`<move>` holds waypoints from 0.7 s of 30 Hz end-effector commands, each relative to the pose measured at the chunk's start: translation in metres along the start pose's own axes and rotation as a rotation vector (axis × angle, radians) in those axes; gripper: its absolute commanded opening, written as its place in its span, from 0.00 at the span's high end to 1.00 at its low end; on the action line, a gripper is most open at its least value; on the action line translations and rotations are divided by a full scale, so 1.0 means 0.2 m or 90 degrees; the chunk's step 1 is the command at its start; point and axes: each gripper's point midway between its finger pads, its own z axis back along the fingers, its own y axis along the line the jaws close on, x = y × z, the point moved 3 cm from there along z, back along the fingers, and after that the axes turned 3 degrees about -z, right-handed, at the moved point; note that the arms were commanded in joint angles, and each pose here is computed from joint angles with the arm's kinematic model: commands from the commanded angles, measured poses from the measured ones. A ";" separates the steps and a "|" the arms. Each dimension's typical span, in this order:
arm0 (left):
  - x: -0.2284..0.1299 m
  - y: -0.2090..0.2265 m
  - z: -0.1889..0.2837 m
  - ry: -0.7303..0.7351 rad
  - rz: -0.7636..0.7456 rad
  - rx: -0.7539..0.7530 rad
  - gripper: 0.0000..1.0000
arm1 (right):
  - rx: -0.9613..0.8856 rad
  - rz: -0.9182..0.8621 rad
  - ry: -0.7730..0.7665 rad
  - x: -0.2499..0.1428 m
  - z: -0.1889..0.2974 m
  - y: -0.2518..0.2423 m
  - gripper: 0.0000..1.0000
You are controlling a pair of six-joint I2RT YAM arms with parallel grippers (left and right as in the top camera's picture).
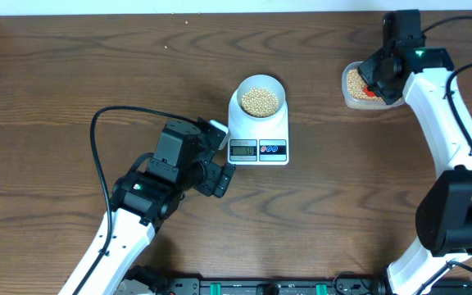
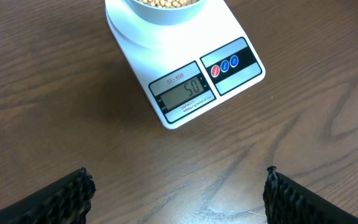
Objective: Scoop item into bowl and weigh 50g on scale
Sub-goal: 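Lower scoop into tub and open right gripper to release it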
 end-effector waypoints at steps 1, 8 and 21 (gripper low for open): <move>0.03 0.00 0.02 -0.010 -0.004 -0.002 0.11 | 0.002 -0.009 0.030 -0.05 -0.04 -0.02 0.66; 0.03 0.00 0.02 -0.010 -0.004 -0.002 0.11 | -0.037 0.003 0.064 -0.10 -0.03 -0.09 0.10; 0.03 0.00 0.02 -0.010 -0.004 -0.002 0.11 | 0.026 0.239 0.116 -0.13 0.10 -0.08 0.01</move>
